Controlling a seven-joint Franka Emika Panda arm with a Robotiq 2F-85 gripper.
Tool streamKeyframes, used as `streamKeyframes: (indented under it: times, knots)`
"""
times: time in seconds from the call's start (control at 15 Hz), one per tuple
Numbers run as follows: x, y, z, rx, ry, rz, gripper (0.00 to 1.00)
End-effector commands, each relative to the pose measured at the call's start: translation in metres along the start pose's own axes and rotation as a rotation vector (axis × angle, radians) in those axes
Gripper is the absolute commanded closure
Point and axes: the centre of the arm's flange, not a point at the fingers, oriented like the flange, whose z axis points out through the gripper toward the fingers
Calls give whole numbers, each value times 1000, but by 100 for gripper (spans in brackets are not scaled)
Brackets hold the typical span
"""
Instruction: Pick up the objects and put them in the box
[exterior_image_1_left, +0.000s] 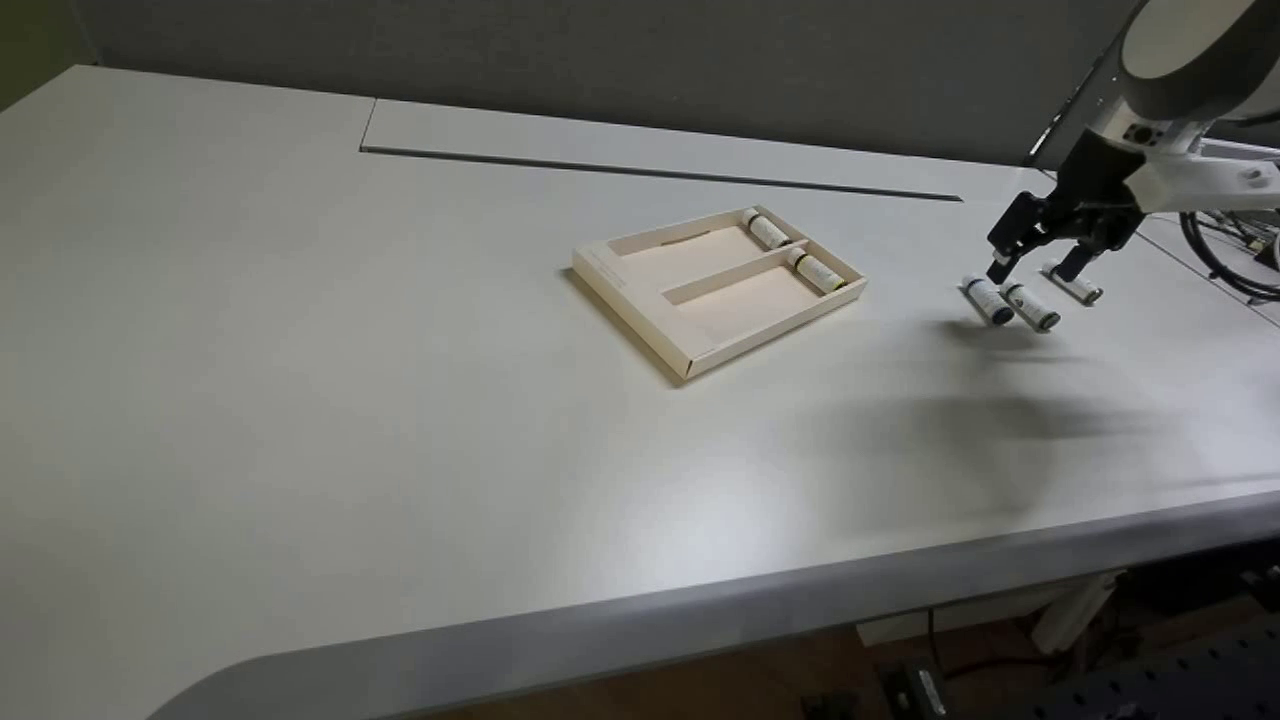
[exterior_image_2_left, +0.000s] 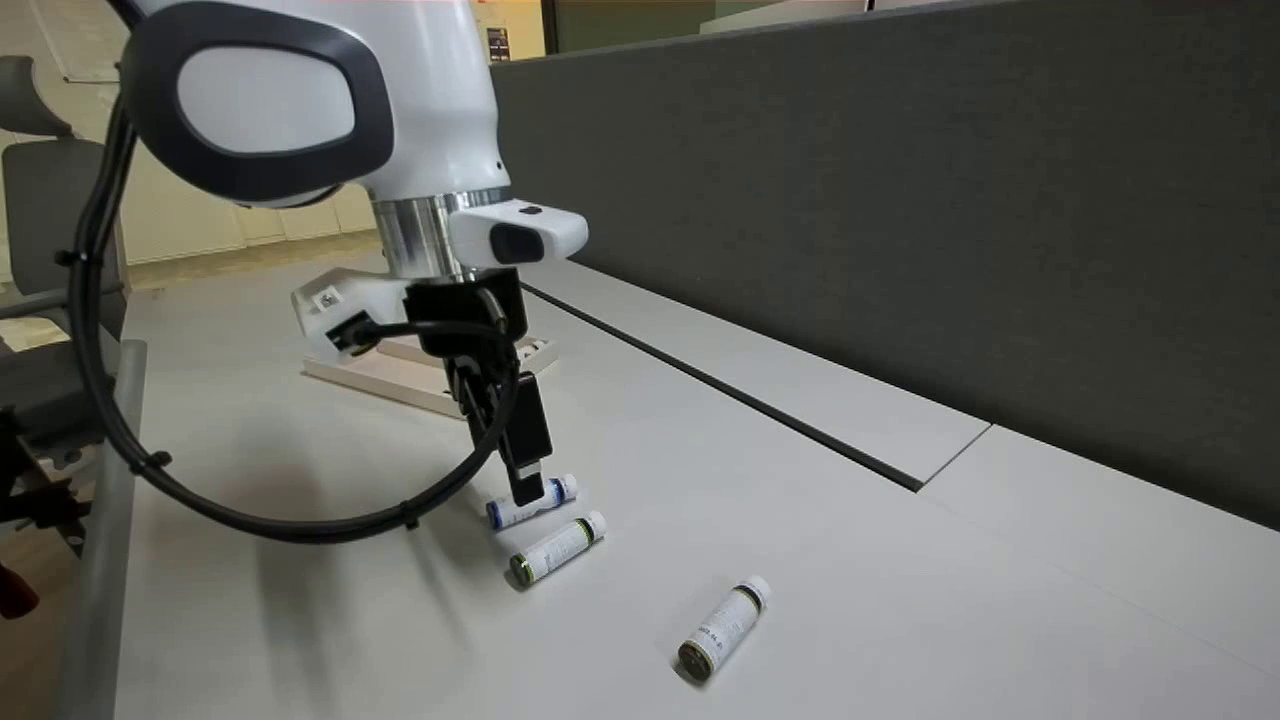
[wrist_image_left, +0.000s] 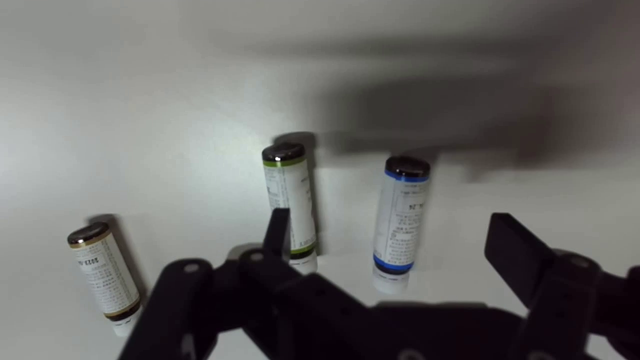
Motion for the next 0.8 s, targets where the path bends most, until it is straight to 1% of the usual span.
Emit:
streamKeyframes:
  times: [0.0,0.27,0.33,0.4,0.47,0.53,0.73]
  knots:
    - [-7,4,12,32,26,25,0]
    - [-9,0,25,57,37,27,0]
    - [-9,-2,27,60,42,25,22]
    - [-10,-4,31,64,46,16,25]
    - [-11,-6,33,66,50,9,32]
    - [-11,-8,36,69,51,5,40]
    - [-11,-13,39,74,54,-4,61]
